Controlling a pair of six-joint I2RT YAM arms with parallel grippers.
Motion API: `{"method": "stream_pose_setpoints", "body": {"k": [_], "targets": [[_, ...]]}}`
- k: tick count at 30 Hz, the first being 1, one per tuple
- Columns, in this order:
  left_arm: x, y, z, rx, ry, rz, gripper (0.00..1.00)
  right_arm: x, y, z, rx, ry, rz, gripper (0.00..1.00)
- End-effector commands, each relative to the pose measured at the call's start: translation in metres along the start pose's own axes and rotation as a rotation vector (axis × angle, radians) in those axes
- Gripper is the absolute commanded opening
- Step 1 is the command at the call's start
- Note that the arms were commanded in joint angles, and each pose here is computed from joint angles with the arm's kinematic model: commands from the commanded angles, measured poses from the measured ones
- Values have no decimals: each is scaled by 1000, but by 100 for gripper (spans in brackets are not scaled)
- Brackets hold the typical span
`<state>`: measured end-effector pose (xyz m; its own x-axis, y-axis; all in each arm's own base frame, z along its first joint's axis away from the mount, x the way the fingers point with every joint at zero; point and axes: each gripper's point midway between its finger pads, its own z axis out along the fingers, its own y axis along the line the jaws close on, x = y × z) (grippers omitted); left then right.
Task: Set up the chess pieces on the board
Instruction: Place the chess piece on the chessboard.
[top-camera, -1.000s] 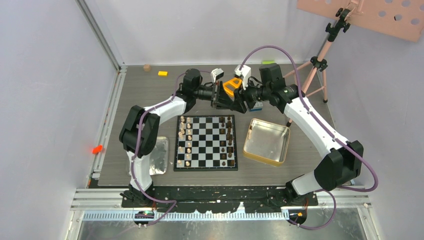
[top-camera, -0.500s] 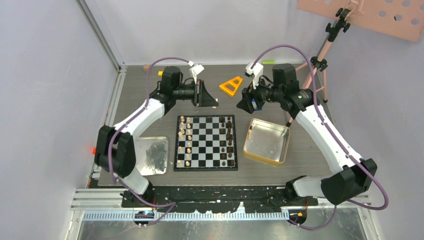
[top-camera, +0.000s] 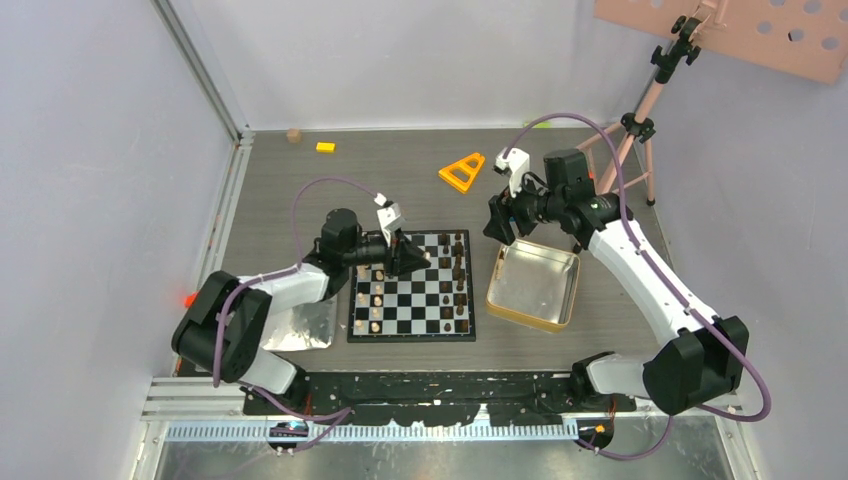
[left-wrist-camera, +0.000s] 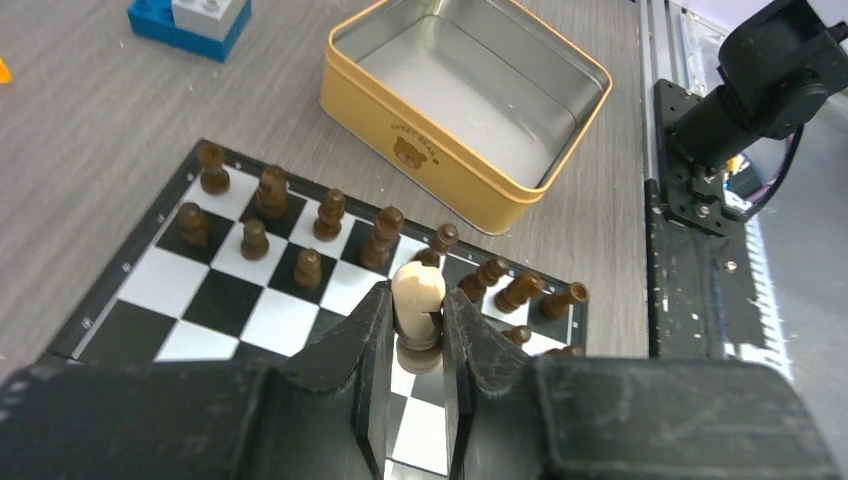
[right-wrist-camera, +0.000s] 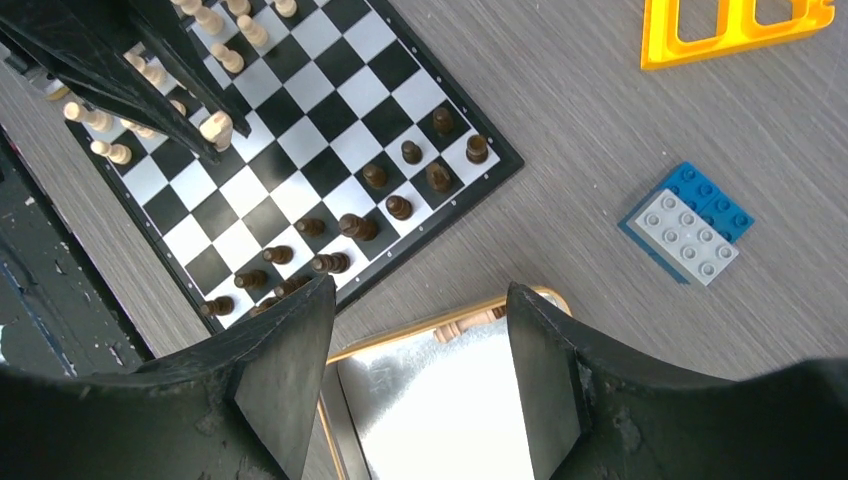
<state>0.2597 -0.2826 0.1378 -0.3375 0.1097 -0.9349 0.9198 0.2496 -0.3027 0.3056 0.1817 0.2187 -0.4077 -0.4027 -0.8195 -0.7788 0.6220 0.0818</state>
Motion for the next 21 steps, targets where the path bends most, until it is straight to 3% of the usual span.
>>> {"method": "stream_pose_setpoints", "body": {"k": [1,11,21], "targets": [[-20,-1,13,43,-117,223,5,5,-10,4,35,3,-23,69],[17,2,23,53,-150,243,7,12,-14,5,52,19,-24,69],[42,9,20,10,-101,218,12,16,-13,8,43,24,-21,69]]}}
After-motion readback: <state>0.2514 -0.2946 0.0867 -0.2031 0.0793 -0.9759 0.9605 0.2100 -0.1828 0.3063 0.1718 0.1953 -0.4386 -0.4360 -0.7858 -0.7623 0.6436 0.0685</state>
